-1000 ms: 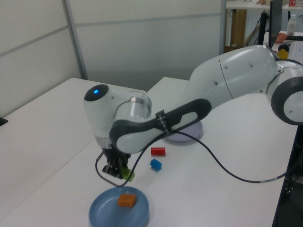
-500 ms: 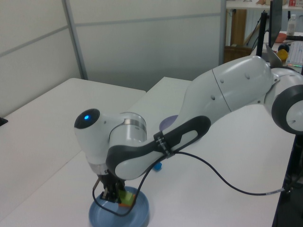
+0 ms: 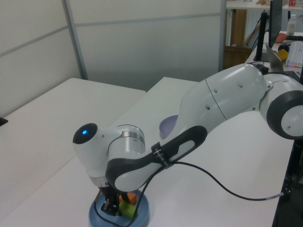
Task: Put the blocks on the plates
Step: 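Move the gripper to the red cylinder and grasp it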
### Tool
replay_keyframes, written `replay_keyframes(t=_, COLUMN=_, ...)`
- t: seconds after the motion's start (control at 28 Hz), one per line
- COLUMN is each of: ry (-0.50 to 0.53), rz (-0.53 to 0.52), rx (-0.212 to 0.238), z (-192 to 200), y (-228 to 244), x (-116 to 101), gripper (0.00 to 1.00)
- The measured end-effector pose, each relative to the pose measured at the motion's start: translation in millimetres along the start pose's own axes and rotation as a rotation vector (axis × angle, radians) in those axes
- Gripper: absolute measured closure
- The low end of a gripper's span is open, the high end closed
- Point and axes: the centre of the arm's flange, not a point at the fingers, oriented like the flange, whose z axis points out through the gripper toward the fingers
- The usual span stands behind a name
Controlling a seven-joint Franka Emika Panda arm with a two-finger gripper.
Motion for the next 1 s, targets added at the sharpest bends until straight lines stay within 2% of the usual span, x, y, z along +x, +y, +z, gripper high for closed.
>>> replay_keyframes(t=0.11, ry=0.027, rz=0.021, rx=0.015, z=-18, y=8, x=5, gripper=0.30)
replay_keyframes(t=0.25, ry=0.055, rz=0.074, rx=0.051, z=-45, y=30, x=9, gripper=0.18)
replay_keyframes(t=0.29, ry=0.065, rz=0.098, rx=0.057, z=-54, y=44, x=10, gripper=0.11)
replay_keyframes(t=0.43, ry=0.050, rz=0.175, rx=0.036, z=-63, y=93, x=12, gripper=0.00)
replay_keyframes(t=0.71, ry=-0.013, rz=0.351, rx=-0.028, z=-29, y=197, x=15, gripper=0.00)
replay_keyframes(t=1.0, ry=-0.087, rz=0.405, rx=-0.060, z=22, y=241, x=14, gripper=0.00)
